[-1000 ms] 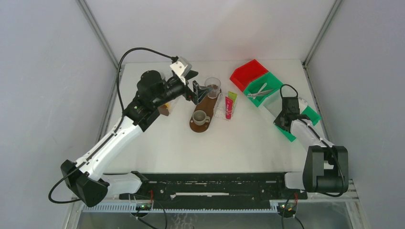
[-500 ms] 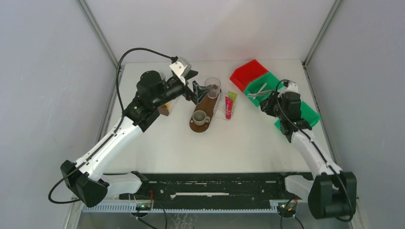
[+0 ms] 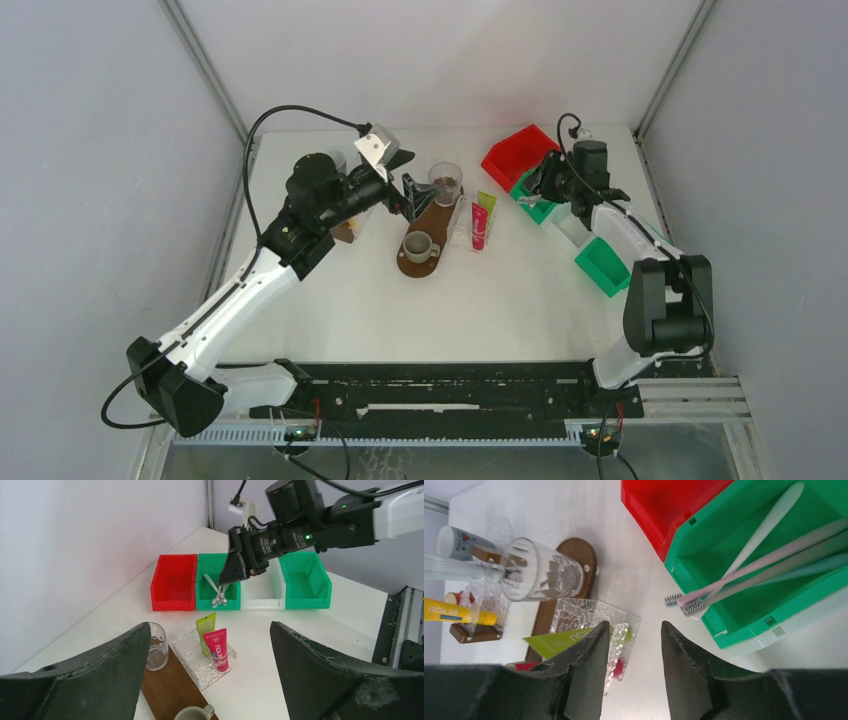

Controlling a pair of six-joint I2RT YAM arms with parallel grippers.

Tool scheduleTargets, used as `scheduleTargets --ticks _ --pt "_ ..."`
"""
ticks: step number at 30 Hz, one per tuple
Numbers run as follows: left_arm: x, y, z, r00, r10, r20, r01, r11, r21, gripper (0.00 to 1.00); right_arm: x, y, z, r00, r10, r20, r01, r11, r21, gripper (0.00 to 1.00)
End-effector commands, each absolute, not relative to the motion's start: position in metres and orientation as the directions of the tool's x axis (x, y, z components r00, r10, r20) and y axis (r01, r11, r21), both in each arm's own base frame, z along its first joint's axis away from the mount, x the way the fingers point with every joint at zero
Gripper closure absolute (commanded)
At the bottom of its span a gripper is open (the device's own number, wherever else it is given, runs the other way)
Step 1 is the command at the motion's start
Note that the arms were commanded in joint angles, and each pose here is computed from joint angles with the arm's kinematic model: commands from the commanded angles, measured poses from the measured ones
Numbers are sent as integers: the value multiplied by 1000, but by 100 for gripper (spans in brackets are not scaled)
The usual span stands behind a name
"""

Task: Prepare toiletry sets of a toothbrush and toothpaste on the tray
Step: Move the toothbrush to the storage box.

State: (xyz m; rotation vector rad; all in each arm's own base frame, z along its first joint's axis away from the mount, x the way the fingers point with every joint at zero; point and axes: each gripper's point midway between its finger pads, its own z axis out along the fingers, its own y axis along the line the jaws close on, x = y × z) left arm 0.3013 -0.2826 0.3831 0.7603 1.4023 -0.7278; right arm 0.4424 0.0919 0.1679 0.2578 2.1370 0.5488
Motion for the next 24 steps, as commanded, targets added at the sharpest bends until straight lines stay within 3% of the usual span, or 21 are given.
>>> scheduleTargets --ticks 1,11,24 --pt "294 -279 400 103 -39 -994 824 563 64 8 450 96 152 -638 367 -676 -18 871 491 50" --pt "294 -278 402 108 -47 -993 825 562 63 8 474 71 118 -606 557 -568 320 824 467 49" --pt "293 -276 403 113 -54 -992 825 562 64 8 480 61 99 -527 706 -474 535 709 460 54"
